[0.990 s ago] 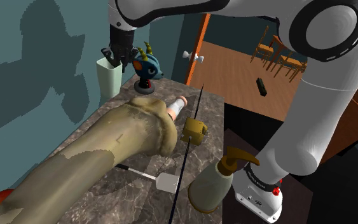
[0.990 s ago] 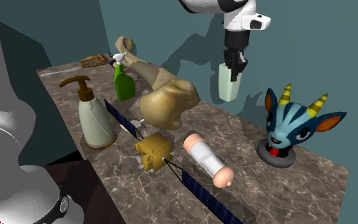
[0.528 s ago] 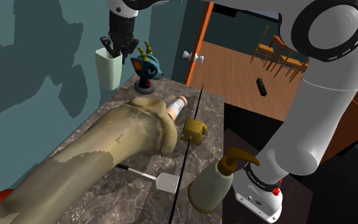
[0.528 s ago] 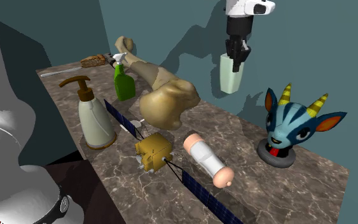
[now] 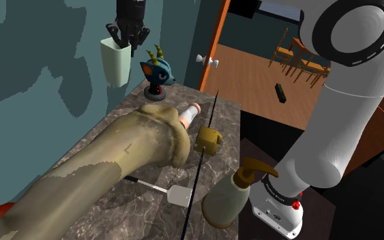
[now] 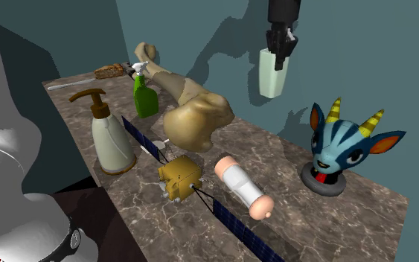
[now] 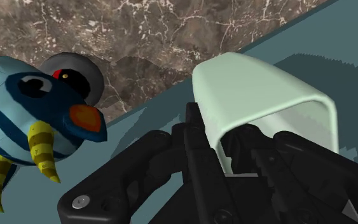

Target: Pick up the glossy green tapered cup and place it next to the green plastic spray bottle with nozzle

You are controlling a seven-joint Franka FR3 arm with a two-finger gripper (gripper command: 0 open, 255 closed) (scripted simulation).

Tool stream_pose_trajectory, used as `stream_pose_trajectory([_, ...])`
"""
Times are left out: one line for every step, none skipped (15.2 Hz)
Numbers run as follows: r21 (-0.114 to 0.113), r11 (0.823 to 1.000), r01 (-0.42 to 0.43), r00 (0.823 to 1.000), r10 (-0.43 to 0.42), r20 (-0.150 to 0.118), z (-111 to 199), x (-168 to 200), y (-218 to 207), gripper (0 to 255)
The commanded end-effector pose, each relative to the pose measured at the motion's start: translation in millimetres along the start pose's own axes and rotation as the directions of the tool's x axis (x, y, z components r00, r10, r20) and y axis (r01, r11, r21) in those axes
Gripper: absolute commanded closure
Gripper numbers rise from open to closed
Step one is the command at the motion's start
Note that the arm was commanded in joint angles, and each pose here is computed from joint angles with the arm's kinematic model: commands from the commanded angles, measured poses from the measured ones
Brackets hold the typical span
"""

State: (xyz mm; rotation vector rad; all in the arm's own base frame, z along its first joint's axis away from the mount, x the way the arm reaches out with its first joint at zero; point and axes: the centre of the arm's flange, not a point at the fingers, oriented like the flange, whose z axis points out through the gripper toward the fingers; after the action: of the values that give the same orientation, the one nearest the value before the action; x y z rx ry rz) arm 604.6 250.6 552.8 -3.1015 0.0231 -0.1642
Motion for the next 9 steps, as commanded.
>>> stream_pose_trajectory([0.000, 1.000, 0.000, 1.000, 0.000, 0.000, -10, 1, -1, 255])
stream_pose_trajectory([0.000, 1.000, 0.000, 1.000, 0.000, 0.000, -15, 2, -1, 255])
stream_pose_trajectory([0.000, 1.000, 0.000, 1.000, 0.000, 0.000, -20, 2, -1, 255])
stream_pose_trajectory([0.000, 1.000, 0.000, 1.000, 0.000, 0.000, -25, 3, -1, 255])
stream_pose_trajectory([0.000, 1.000, 0.000, 1.000, 0.000, 0.000, -31, 3, -1, 255])
stream_pose_trajectory([0.000, 1.000, 0.000, 1.000, 0.000, 0.000, -36, 4, -2, 255])
stream_pose_trajectory([0.000, 1.000, 0.000, 1.000, 0.000, 0.000, -41, 5, -2, 255])
stream_pose_trajectory([0.000, 1.000, 0.000, 1.000, 0.000, 0.000, -46, 5, -2, 255])
stream_pose_trajectory([0.000, 1.000, 0.000, 1.000, 0.000, 0.000, -52, 6, -2, 255])
